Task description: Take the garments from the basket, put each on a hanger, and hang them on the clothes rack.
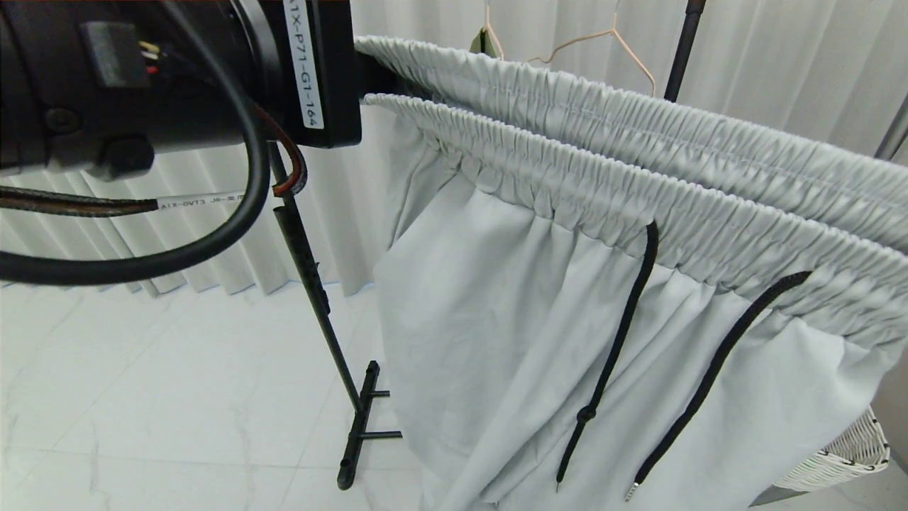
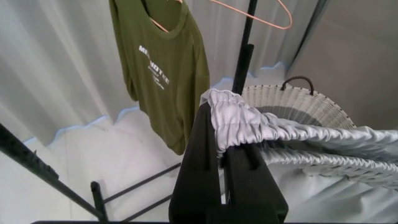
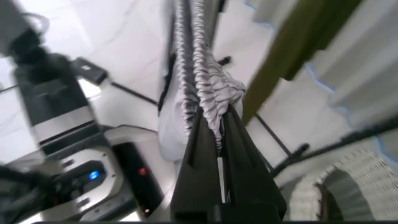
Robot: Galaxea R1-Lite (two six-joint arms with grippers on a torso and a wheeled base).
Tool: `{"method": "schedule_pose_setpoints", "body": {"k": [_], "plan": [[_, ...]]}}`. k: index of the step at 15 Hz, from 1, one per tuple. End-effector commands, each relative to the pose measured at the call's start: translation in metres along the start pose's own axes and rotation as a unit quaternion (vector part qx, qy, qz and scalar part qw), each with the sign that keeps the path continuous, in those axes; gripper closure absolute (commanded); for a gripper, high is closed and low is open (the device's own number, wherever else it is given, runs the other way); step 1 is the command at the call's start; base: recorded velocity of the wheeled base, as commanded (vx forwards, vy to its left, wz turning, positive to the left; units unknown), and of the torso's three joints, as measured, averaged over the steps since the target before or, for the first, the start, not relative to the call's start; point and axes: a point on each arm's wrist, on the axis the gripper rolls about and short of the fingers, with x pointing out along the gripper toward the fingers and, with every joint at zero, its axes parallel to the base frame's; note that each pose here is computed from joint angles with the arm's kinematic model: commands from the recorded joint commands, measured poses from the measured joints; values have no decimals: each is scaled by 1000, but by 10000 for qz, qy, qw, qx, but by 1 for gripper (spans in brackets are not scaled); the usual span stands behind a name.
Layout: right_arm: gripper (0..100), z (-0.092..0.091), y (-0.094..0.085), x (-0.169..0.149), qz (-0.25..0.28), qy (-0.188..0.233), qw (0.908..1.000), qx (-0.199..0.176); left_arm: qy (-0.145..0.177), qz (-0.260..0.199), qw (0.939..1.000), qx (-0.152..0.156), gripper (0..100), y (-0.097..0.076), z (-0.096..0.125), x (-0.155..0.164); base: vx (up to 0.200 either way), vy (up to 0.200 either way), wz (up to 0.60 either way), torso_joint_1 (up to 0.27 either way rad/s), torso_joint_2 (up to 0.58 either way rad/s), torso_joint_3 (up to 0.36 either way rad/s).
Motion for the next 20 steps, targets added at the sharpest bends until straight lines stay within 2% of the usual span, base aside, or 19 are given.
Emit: {"method": "schedule_pose_setpoints", "body": {"k": [1, 3, 6, 8, 10, 12, 15, 18, 20], "plan": [[100, -3, -8, 7, -379, 148, 9991, 121, 16, 9, 10000, -6, 100, 3, -1, -6, 0, 0, 0, 0, 0, 0], [100, 0, -19, 17, -848, 116, 9960, 250, 168, 6, 9999, 39, 100, 9, -9, -21, 0, 0, 0, 0, 0, 0], [100, 13, -36, 52, -1199, -321, 9919, 280, 500, -635, 9966, 166, 100, 16, -23, -64, 0, 0, 0, 0, 0, 0], [100, 29, -48, 86, -1334, -873, 9870, 189, 624, -923, 9934, 259, 100, 20, -27, -92, 0, 0, 0, 0, 0, 0], [100, 41, -55, 113, -1392, -1328, 9813, 114, 596, -1098, 9917, 298, 100, 20, -29, -101, 0, 0, 0, 0, 0, 0], [100, 44, -59, 129, -1399, -1429, 9798, 64, 560, -1406, 9878, 371, 100, 15, -32, -109, 0, 0, 0, 0, 0, 0], [100, 49, -60, 132, -1420, -1495, 9785, -3, 563, -1704, 9828, 432, 100, 9, -34, -113, 0, 0, 0, 0, 0, 0], [100, 47, -60, 131, -1422, -1409, 9797, 0, 541, -1681, 9834, 426, 100, 11, -34, -116, 0, 0, 0, 0, 0, 0], [100, 47, -61, 126, -1768, -1289, 9758, 63, 644, -1455, 9860, 487, 100, 11, -40, -112, 0, 0, 0, 0, 0, 0]]}}
